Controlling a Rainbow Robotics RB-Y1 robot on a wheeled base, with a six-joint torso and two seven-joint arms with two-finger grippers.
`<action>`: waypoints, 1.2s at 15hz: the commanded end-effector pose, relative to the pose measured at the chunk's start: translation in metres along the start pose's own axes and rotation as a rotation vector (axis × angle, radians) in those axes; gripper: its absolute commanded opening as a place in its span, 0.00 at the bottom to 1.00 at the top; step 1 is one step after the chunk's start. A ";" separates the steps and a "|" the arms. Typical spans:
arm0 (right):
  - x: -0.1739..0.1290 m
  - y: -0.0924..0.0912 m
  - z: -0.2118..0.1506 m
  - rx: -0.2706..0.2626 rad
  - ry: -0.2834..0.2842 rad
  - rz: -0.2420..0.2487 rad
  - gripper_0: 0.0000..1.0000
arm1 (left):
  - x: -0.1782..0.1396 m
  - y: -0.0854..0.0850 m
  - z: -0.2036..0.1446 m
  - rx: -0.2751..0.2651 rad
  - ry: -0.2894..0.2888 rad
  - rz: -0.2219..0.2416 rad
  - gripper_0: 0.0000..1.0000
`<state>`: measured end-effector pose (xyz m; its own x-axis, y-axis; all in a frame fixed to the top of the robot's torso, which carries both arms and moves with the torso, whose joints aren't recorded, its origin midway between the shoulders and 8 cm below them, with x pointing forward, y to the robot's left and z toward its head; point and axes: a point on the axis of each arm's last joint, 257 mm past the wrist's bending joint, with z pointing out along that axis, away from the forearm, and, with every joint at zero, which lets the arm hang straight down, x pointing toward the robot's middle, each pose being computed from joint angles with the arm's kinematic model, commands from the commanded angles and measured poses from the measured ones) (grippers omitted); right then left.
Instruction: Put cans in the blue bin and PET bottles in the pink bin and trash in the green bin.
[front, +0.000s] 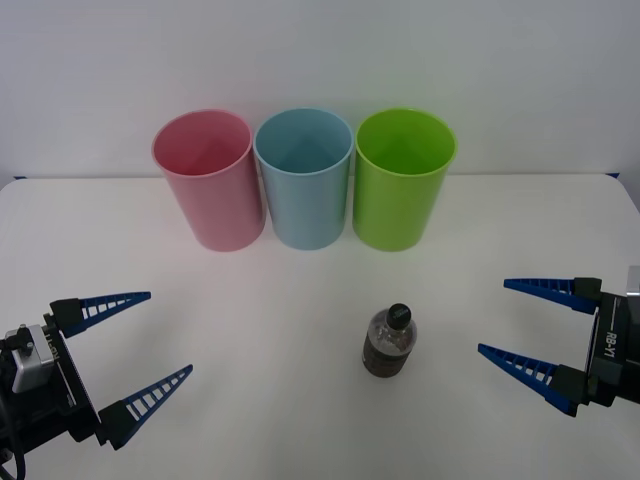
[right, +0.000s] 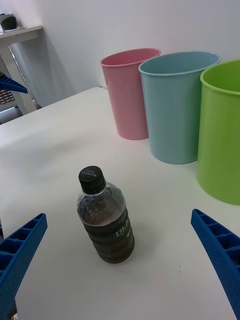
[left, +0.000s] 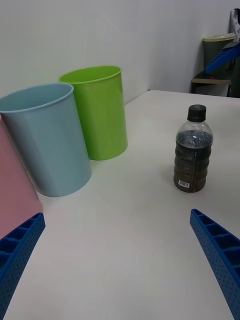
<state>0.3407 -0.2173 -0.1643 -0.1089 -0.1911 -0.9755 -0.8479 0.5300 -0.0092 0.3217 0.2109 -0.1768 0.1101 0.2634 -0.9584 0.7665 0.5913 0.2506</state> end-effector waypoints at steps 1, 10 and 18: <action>0.000 0.000 0.000 0.000 0.000 0.000 1.00 | 0.000 0.000 0.000 0.000 0.000 0.000 1.00; 0.000 0.000 0.000 0.000 0.000 0.000 1.00 | 0.000 0.000 0.000 0.000 0.000 0.000 1.00; -0.024 -0.003 -0.017 0.006 -0.107 0.007 1.00 | 0.000 0.000 0.000 0.000 0.000 0.000 1.00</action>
<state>0.3381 -0.2255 -0.1357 -0.0533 -0.1089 -0.9926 -0.8443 0.5357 -0.0135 0.3217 0.2109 -0.1768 0.1100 0.2634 -0.9584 0.7665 0.5914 0.2506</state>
